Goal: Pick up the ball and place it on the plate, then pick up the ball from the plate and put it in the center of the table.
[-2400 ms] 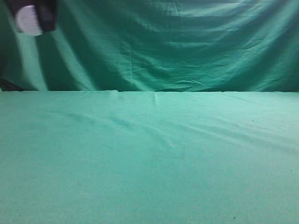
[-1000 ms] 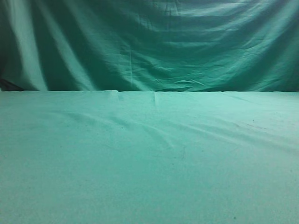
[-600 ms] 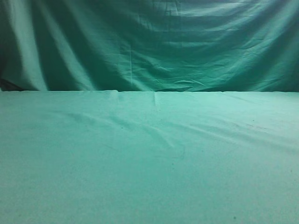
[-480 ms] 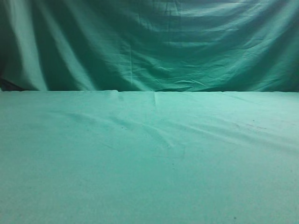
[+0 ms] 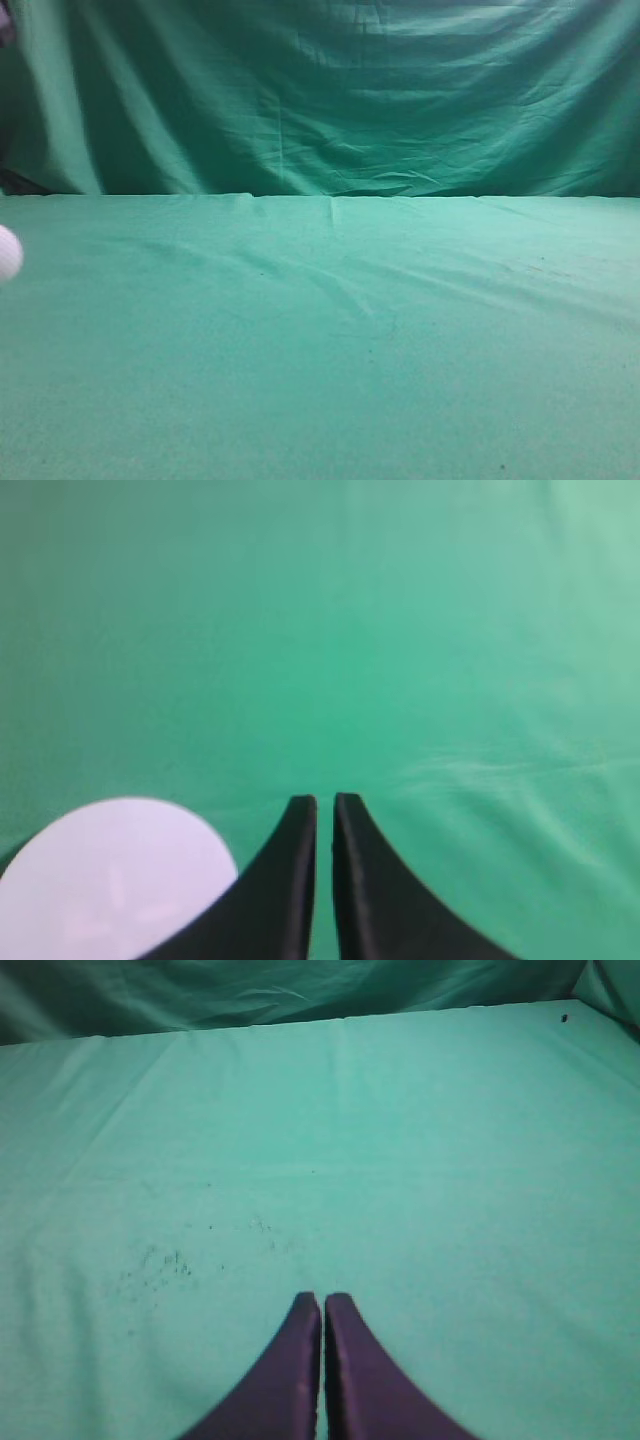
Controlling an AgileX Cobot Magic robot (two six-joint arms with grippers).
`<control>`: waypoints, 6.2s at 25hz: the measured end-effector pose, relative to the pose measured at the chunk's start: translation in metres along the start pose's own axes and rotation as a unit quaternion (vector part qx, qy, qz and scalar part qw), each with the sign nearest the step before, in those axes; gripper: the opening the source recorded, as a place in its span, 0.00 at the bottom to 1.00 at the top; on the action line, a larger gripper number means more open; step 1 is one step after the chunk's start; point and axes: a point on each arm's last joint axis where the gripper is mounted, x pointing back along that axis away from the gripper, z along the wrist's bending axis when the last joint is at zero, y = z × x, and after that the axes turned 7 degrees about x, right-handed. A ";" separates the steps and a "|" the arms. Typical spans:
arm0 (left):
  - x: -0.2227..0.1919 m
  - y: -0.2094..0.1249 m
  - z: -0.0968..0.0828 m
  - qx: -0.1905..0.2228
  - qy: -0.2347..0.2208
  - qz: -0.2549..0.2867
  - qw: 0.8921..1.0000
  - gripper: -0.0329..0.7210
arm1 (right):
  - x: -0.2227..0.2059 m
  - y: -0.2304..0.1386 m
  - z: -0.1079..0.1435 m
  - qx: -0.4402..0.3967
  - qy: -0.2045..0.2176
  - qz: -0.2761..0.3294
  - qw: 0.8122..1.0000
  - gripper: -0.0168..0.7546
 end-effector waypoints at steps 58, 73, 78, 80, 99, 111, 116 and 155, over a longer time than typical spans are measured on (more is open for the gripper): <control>0.142 -0.251 -0.032 -0.181 -0.057 -0.288 0.939 0.04 | -0.029 0.133 0.022 0.157 0.168 0.200 0.952 0.02; 0.142 -0.253 -0.031 -0.185 -0.054 -0.286 0.939 0.04 | -0.153 0.142 0.125 0.253 0.295 0.356 0.850 0.26; 0.141 -0.254 -0.030 -0.198 -0.042 -0.277 0.939 0.04 | -0.183 0.127 0.147 0.268 0.338 0.388 0.815 0.66; 0.141 -0.254 -0.029 -0.202 -0.037 -0.276 0.939 0.04 | -0.194 0.123 0.154 0.260 0.345 0.396 0.810 0.80; 0.140 -0.255 -0.028 -0.205 -0.035 -0.269 0.940 0.04 | -0.251 0.092 0.175 0.305 0.337 0.428 0.781 0.44; 0.140 -0.255 -0.028 -0.205 -0.035 -0.269 0.940 0.04 | -0.266 0.186 0.193 0.297 0.339 0.324 0.832 0.45; 0.140 -0.255 -0.028 -0.205 -0.035 -0.269 0.940 0.04 | -0.288 0.204 0.215 0.282 0.348 0.281 0.849 0.45; 0.140 -0.255 -0.028 -0.205 -0.035 -0.269 0.940 0.04 | -0.211 0.327 0.204 0.280 0.299 0.242 0.879 0.02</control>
